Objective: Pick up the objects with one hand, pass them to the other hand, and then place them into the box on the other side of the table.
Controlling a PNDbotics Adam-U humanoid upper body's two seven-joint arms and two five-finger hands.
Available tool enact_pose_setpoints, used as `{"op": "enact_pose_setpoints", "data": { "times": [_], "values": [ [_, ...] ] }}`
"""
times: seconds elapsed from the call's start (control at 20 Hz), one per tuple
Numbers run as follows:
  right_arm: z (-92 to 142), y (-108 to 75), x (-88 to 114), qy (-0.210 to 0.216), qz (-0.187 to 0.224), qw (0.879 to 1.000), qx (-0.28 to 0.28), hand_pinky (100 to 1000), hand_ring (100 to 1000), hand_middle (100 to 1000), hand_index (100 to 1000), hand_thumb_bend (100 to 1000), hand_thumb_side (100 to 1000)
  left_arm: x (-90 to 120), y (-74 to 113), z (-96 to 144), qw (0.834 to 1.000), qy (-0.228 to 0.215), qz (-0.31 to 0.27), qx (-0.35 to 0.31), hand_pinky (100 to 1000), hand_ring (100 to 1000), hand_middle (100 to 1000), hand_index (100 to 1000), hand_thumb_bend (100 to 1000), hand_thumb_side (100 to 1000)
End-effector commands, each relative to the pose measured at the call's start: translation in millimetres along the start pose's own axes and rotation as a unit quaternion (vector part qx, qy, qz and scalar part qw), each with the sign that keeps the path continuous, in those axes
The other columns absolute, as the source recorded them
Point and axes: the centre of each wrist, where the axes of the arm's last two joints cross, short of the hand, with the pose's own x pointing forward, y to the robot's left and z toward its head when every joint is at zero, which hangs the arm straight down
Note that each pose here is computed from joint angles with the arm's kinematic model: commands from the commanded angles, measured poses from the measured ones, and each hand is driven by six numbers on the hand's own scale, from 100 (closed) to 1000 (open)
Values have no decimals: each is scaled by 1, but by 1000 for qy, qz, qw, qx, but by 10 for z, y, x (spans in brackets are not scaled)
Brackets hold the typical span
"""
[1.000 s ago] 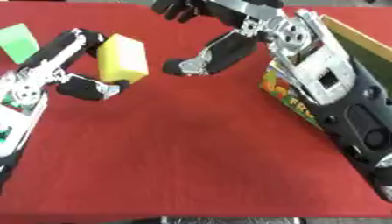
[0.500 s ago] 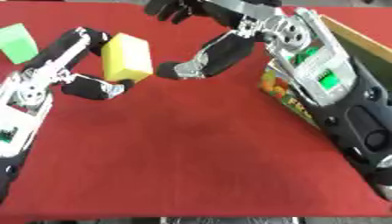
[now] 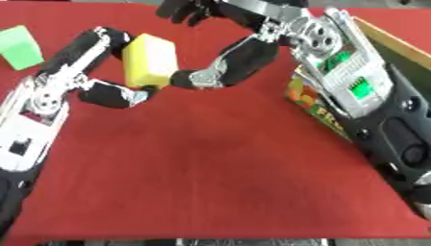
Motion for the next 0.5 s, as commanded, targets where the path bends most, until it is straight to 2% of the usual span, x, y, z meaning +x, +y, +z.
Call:
{"op": "enact_pose_setpoints", "data": {
  "times": [0.05,0.5],
  "values": [
    [-3,-56,29,2,20,1000,-2,839,840,798,817,499,248,97,84,-17,1000,-20,-13,12,723,593,483,524,204,145],
    [-27,-26,-45,11,20,1000,5,839,839,796,817,494,251,170,87,-18,999,-32,-13,15,718,590,481,524,202,146]
  ]
}}
